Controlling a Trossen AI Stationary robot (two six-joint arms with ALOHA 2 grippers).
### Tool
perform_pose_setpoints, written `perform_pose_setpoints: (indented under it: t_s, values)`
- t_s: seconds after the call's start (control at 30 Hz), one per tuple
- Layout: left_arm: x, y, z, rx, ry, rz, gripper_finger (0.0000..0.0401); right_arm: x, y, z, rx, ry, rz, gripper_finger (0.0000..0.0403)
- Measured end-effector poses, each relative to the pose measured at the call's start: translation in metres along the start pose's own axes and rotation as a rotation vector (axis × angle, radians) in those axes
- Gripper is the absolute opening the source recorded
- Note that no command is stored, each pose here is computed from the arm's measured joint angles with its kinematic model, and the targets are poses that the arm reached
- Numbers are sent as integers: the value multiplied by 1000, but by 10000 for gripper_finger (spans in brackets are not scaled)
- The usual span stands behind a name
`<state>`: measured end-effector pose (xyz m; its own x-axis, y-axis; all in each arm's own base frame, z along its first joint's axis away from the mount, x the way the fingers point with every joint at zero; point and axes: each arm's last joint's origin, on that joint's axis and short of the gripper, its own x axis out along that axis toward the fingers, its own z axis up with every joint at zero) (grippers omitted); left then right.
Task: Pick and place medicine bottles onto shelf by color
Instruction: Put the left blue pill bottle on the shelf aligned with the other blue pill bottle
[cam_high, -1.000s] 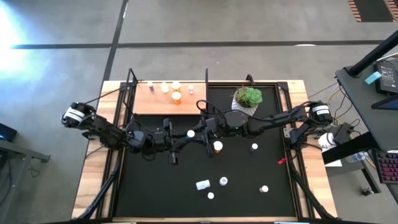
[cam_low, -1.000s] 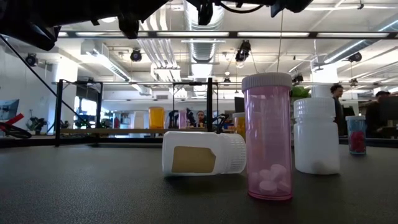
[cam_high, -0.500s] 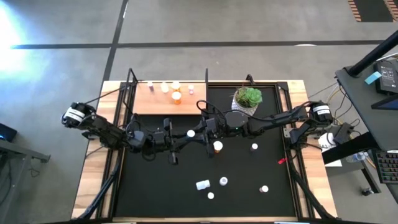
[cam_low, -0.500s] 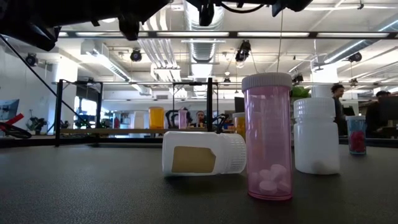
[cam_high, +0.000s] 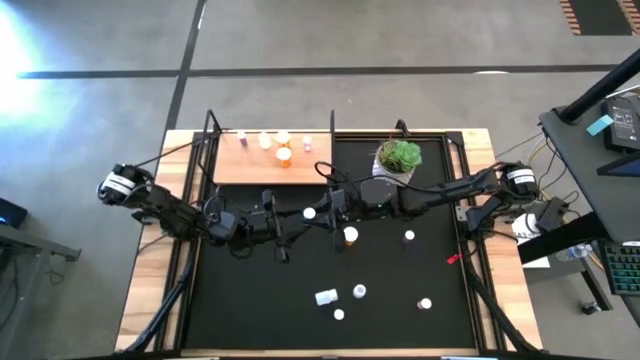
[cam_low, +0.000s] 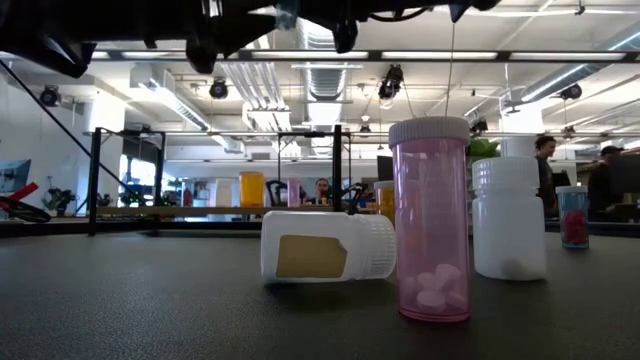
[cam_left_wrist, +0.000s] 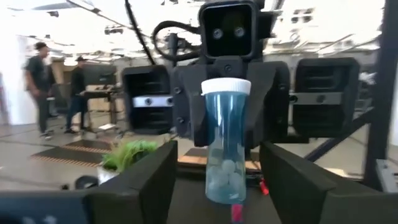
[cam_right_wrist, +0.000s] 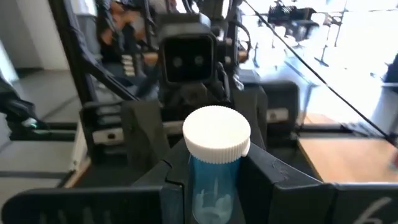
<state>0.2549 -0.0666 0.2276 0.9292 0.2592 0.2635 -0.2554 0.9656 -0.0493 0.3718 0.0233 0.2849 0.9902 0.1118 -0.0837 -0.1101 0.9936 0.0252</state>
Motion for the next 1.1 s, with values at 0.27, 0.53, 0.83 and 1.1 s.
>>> perform_pose_setpoints:
  t_s: [0.27,0.53,0.83,1.1]
  values:
    - [-2,3,-7,82,133,56,249,-13,-3,-6,2,192,-139,79]
    - [-3,3,-11,103,163,53,250,-7,-3,-32,34,348,-143,79]
    - [-3,2,-13,104,177,47,249,2,-2,-39,-30,329,-118,79]
    - [-2,2,-12,99,173,47,248,11,4,-32,-107,308,-93,79]
